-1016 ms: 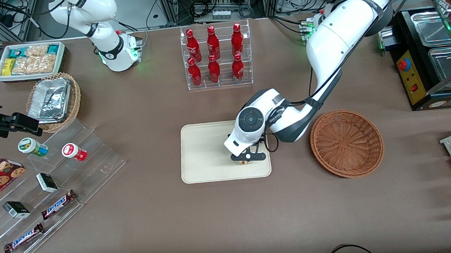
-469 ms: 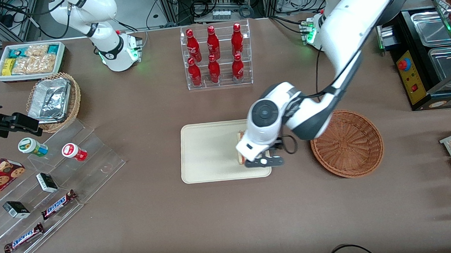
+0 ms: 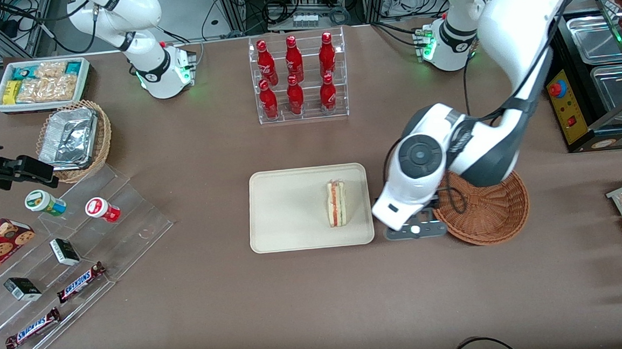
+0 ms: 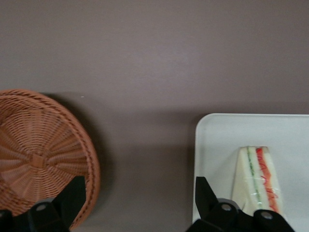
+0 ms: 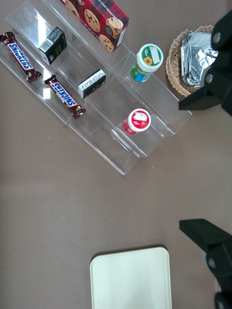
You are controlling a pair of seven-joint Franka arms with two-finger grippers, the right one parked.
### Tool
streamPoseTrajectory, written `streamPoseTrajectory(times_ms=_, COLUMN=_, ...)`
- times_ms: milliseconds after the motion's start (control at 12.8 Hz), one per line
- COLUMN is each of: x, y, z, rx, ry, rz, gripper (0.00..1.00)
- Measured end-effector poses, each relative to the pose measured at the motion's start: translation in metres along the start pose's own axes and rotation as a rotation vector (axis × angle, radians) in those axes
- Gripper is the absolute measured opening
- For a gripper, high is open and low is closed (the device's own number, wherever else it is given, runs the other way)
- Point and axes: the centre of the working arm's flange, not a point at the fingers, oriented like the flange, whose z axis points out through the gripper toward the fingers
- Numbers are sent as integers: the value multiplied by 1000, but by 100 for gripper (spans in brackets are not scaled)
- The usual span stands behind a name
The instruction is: Place sandwich from basket to tray
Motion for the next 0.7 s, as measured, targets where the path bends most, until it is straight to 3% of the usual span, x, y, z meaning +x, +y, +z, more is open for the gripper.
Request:
streamPoseTrajectory(times_ms=234, x=4, y=-30, z=-14, rx=34, ry=-19, rz=-43, gripper=100)
streamPoseTrajectory(times_ms=703, x=-8, y=-140, z=-97, rx=-8, ry=-133, rz=13, gripper=100)
